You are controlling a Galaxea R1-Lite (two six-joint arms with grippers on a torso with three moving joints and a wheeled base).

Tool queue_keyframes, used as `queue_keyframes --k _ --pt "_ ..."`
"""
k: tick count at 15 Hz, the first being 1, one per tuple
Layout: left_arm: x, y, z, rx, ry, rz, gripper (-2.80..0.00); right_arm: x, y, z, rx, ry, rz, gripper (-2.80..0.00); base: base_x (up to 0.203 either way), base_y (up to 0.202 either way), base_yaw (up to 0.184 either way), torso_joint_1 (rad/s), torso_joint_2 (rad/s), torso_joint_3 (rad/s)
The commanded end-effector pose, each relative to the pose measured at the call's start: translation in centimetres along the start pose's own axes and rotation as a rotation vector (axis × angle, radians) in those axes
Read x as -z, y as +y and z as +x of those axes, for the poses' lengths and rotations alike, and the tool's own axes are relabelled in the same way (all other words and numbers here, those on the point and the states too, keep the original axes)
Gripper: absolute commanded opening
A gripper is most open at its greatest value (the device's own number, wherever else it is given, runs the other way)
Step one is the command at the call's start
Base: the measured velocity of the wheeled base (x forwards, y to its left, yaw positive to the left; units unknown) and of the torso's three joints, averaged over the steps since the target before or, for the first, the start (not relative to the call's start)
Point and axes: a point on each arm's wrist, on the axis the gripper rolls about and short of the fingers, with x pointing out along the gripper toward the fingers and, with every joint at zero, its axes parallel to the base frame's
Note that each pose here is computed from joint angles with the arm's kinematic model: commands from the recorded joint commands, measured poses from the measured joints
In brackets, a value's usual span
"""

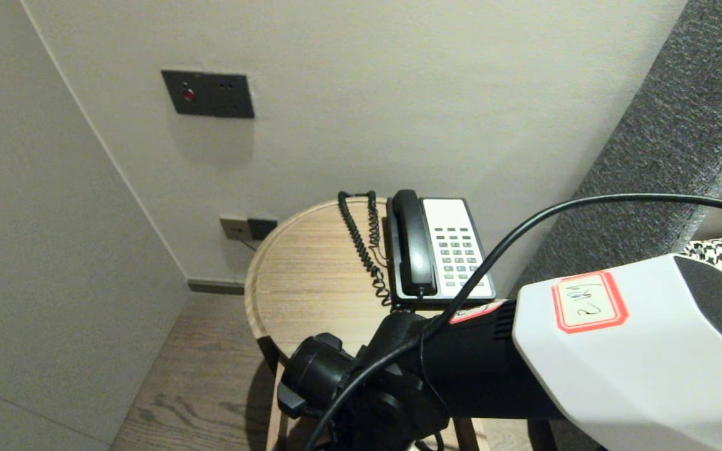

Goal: Take the remote control out of the drawer one by one and place them on the table

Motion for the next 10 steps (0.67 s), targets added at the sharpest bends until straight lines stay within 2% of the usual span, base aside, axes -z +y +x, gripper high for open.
queue_keyframes --k 1,4,10 --pt "0.0 0.0 0.0 -0.001 -0.002 0.0 -2.8 0.1 -0.3 -1.2 0.002 -0.004 0.009 -2.8 0.0 0.0 0.0 0.0 0.0 0.0" --pt "0.0 0.0 0.0 -0.001 -0.002 0.0 -2.8 0.2 -0.7 -1.4 0.03 -0.013 0.015 -2.8 0.0 0.0 0.0 0.0 0.0 0.0" --pt "0.0 0.0 0.0 -0.001 -0.002 0.0 -2.8 -0.8 -2.5 -3.3 0.022 -0.053 0.068 -2.8 0.0 0.0 0.0 0.0 0.0 0.0"
